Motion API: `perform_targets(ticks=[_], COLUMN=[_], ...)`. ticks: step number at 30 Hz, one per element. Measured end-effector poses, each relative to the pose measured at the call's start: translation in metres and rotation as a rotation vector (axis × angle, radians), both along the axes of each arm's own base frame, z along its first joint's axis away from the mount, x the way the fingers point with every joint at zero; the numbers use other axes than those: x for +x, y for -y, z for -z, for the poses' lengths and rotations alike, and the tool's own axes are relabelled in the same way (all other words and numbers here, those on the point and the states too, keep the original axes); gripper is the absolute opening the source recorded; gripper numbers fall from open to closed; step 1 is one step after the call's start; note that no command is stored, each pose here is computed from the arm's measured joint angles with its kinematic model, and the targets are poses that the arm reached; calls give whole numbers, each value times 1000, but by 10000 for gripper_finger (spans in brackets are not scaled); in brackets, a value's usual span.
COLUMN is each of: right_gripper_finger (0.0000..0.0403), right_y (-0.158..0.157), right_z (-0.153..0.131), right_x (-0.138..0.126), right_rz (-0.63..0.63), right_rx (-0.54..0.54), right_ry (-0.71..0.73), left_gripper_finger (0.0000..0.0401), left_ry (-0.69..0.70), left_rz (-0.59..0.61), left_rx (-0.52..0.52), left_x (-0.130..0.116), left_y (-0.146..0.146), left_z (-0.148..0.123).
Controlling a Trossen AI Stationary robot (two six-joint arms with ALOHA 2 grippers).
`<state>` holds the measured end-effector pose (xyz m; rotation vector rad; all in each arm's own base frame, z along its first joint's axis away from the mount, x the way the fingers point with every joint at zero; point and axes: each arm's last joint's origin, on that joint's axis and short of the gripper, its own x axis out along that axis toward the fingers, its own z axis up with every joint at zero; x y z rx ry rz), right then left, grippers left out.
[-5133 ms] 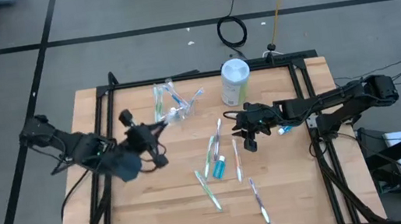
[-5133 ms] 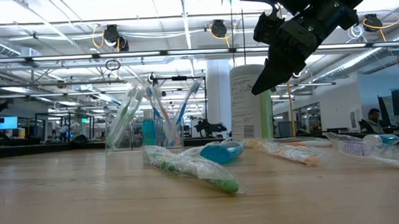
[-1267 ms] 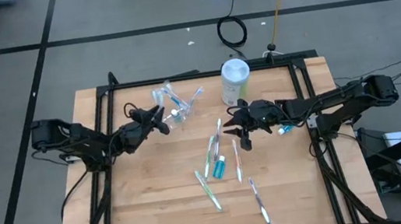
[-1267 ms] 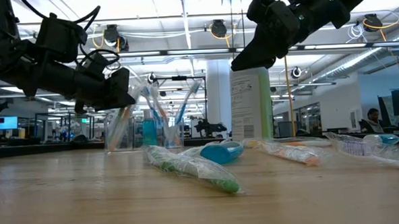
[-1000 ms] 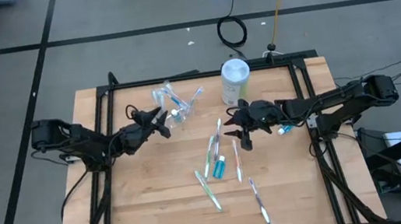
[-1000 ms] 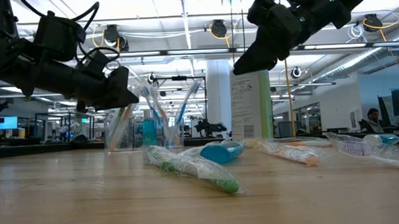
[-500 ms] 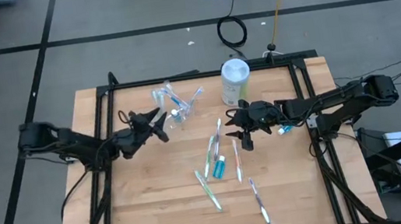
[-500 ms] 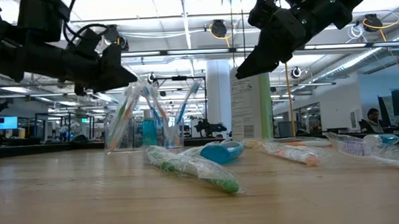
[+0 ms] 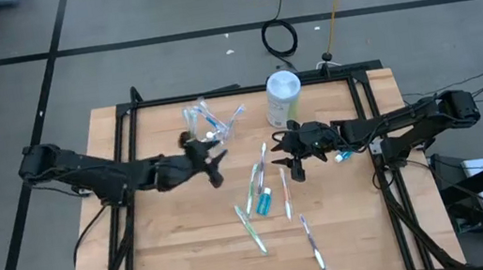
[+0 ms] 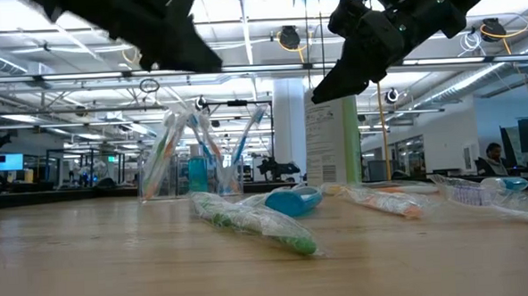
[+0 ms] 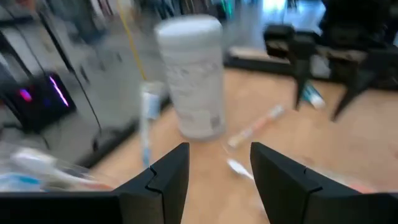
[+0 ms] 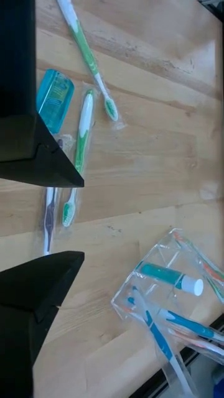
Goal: Pick & Place toothbrushing station
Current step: Put the mouthwash into the transparent organizer
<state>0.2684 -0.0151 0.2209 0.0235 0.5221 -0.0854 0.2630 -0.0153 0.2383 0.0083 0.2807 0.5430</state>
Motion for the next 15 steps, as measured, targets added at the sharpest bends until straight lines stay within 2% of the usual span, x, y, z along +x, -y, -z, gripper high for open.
perform_targets(ticks=[3,7,12,15], right_gripper_finger=[171,171,171,171], right_y=[0,0,0,0], right_z=[0,0,1,6], right_x=[0,0,-1,-3], right_rz=[0,0,8,24], right_rx=[0,0,22,49], right_ry=[0,-2,-14,-64], left_gripper_finger=[177,177,177,177], left_ry=[-61,-102,-161,-244], left_rz=[7,91,209,212], left_rx=[-132,-268,-311,-308], left_x=[14,32,61,79], left_y=[3,9,17,20], left_z=[-19,-39,-39,-26])
